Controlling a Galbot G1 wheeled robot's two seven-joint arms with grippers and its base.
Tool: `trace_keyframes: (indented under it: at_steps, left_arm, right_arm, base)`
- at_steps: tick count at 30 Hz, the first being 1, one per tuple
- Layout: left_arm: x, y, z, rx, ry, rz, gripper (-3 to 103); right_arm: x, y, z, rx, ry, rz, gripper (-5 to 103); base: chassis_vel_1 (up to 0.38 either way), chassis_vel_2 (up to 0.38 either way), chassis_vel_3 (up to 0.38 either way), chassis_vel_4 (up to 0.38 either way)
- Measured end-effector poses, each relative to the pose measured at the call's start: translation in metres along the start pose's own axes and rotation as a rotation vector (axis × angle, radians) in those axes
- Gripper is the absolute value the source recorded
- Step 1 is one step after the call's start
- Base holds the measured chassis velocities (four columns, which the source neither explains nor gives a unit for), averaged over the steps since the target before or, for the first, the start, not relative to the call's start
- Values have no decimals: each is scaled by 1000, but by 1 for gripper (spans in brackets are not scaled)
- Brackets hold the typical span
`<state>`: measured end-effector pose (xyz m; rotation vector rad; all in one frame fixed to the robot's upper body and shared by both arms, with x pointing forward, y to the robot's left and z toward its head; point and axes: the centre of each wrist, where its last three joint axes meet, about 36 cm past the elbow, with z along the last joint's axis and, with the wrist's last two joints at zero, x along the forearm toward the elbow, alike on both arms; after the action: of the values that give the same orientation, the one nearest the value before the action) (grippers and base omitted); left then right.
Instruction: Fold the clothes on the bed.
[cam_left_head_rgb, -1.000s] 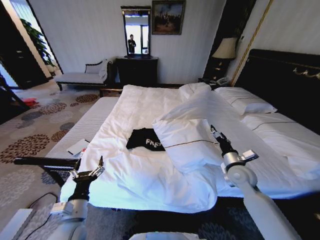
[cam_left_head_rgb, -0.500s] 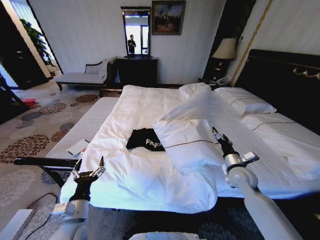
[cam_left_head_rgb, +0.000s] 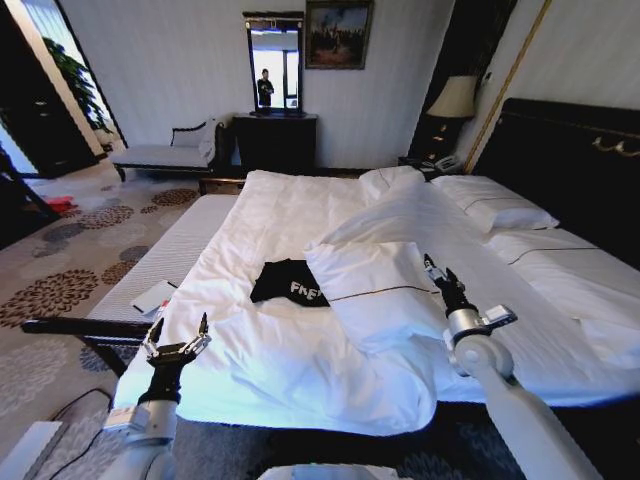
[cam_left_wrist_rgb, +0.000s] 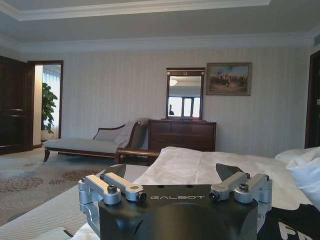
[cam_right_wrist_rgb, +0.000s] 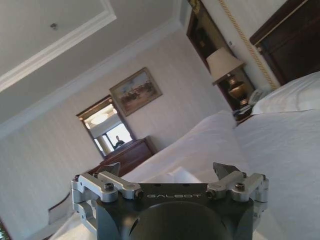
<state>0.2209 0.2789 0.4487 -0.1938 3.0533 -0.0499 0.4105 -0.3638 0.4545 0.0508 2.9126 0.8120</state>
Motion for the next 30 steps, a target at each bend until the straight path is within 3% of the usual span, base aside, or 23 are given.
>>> trace_keyframes:
  at_steps: [4, 12, 21, 30]
  left_arm:
    - [0, 1, 0, -1, -1, -1, 100]
    - [-1, 8, 0, -6, -1, -13, 100]
    - [-4, 14, 7, -5, 10, -27, 100]
    - [-6, 14, 12, -1, 19, -31, 100]
  right_arm:
    - [-17, 3, -4, -9, 67, -37, 100]
    - [-59, 22, -14, -147, 267, -133, 100]
    - [-89, 22, 1, -158, 359, -89, 100]
    - [-104, 29, 7, -188, 373, -102, 103]
  base:
    - [0, 0, 0, 0]
    - [0, 0, 0, 0]
    - [0, 0, 0, 0]
    - [0, 0, 0, 0]
